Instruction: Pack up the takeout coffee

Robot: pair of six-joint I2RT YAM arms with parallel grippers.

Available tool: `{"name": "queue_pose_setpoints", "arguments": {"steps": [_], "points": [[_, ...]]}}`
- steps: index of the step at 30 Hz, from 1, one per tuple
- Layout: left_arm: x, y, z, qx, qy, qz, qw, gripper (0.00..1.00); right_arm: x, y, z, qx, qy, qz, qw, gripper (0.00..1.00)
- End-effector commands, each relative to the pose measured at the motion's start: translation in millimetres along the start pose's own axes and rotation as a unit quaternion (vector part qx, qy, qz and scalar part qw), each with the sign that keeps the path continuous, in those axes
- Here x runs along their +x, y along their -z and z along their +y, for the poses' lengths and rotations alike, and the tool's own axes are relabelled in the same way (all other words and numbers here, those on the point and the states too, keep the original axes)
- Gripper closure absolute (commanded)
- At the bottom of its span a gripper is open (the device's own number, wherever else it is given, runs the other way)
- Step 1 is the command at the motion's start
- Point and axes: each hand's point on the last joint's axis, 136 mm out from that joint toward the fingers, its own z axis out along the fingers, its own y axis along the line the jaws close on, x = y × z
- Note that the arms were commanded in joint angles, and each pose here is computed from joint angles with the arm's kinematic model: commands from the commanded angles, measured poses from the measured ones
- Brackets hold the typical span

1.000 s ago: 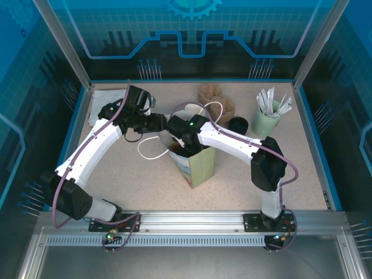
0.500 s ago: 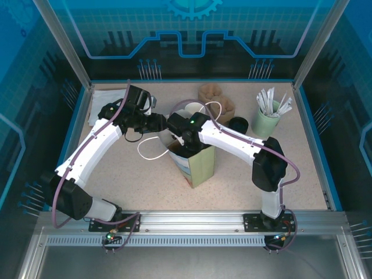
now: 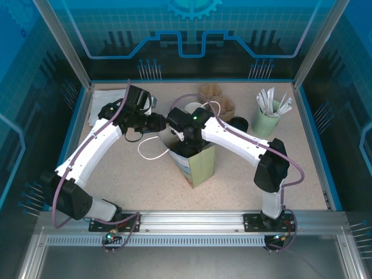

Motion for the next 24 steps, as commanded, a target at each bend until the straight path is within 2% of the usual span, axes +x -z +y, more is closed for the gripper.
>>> {"name": "queue_pose_setpoints", "arguments": {"steps": [1, 12, 24], "points": [[-6, 10, -11, 0.017, -0.017, -0.014, 1.000, 0.59, -1, 27, -4, -0.011, -0.017, -0.017, 1.000, 0.00], [-7, 12, -11, 0.015, -0.019, -0.015, 1.000, 0.49, -4, 53, -4, -0.018, -0.021, -0.034, 0.999, 0.00], [-9, 13, -11, 0.013, -0.021, -0.017, 1.000, 0.48, -1, 53, -3, -0.022, -0.014, -0.034, 0.999, 0.00]]}}
